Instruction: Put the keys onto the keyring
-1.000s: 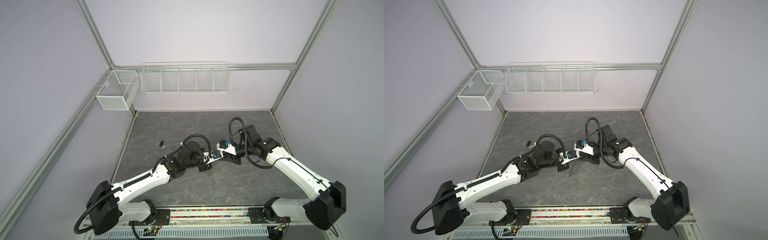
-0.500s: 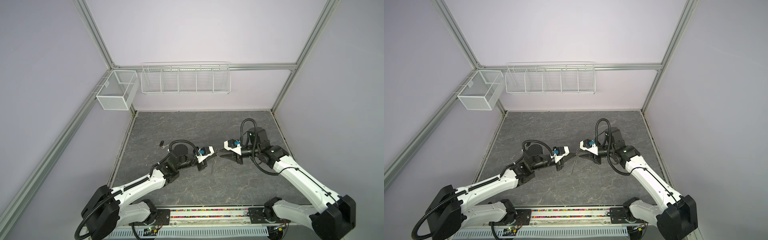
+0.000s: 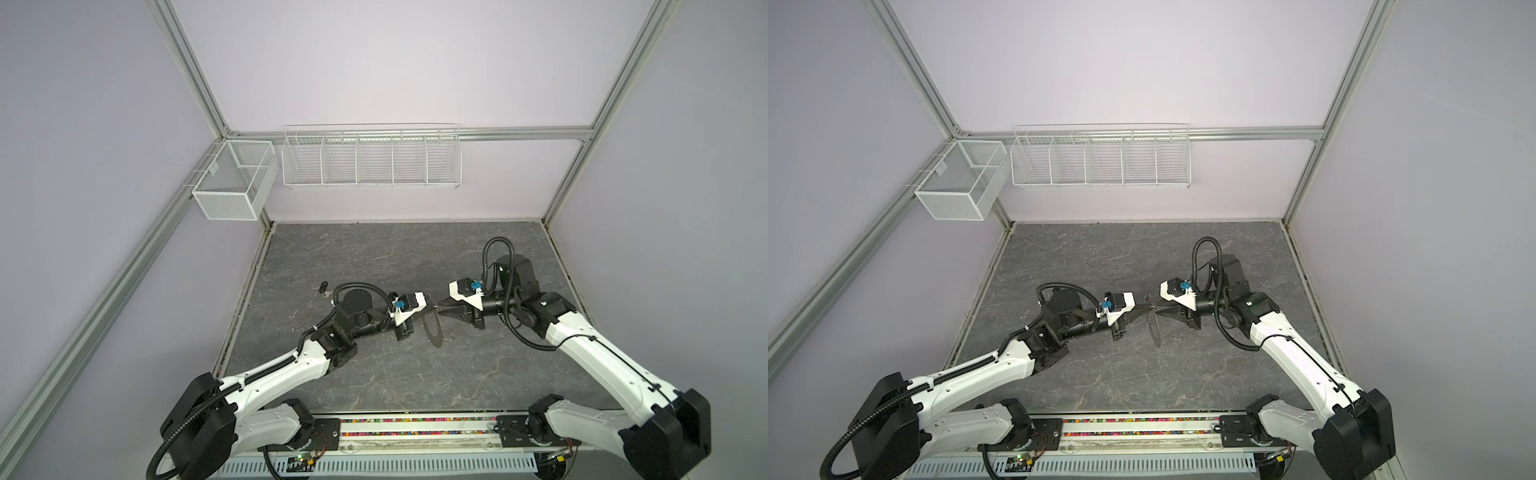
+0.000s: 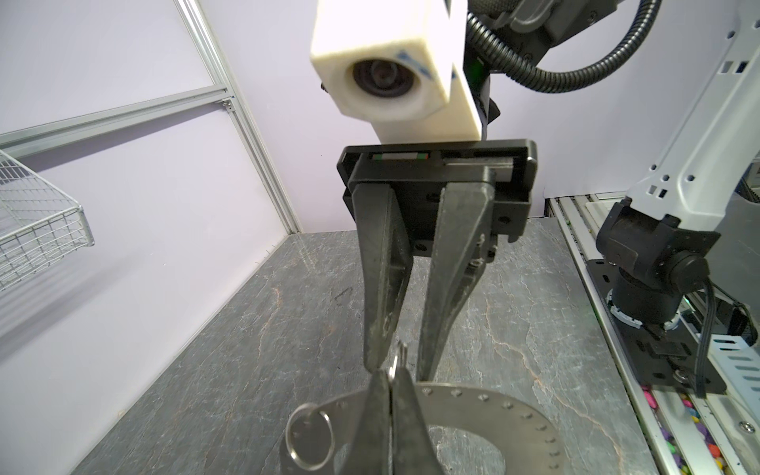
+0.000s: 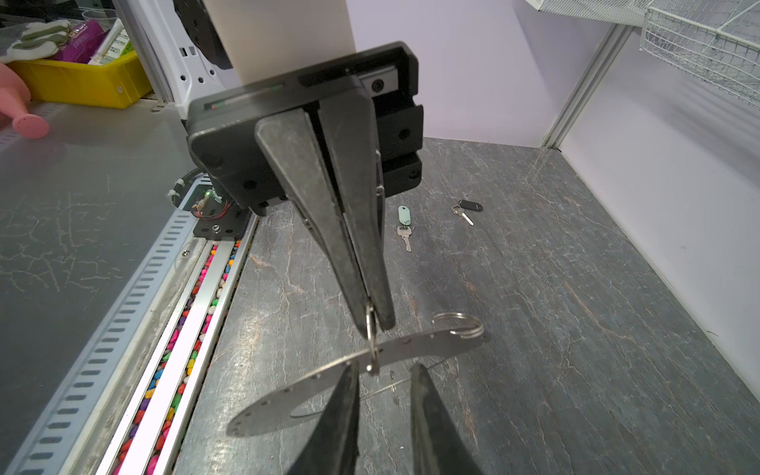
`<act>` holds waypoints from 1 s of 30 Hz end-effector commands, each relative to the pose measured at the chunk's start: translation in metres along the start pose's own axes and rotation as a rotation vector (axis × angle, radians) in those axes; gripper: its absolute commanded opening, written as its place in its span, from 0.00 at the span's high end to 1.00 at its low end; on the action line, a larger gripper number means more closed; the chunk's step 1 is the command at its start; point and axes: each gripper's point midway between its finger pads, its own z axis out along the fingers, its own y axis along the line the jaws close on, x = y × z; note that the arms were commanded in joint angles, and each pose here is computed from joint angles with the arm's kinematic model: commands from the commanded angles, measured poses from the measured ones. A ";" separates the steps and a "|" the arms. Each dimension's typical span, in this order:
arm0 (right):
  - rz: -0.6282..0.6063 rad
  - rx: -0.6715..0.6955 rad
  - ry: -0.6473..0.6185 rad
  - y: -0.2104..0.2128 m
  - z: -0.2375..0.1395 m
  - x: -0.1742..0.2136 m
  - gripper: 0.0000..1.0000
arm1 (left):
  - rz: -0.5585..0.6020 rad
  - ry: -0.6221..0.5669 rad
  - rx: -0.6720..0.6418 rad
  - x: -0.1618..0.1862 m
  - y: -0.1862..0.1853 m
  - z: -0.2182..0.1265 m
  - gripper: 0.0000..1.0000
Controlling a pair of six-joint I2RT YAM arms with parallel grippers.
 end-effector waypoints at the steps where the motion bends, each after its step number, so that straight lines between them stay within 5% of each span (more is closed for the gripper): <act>1: 0.009 -0.050 -0.038 0.008 0.003 -0.004 0.76 | 0.012 -0.042 0.005 -0.009 0.000 -0.001 1.00; 14: -0.004 -0.046 -0.036 0.011 0.001 -0.004 0.82 | 0.039 -0.026 -0.003 -0.006 0.001 -0.001 1.00; 30: -0.001 -0.044 -0.012 0.009 0.002 0.000 0.79 | 0.096 -0.037 -0.012 -0.007 -0.001 -0.005 1.00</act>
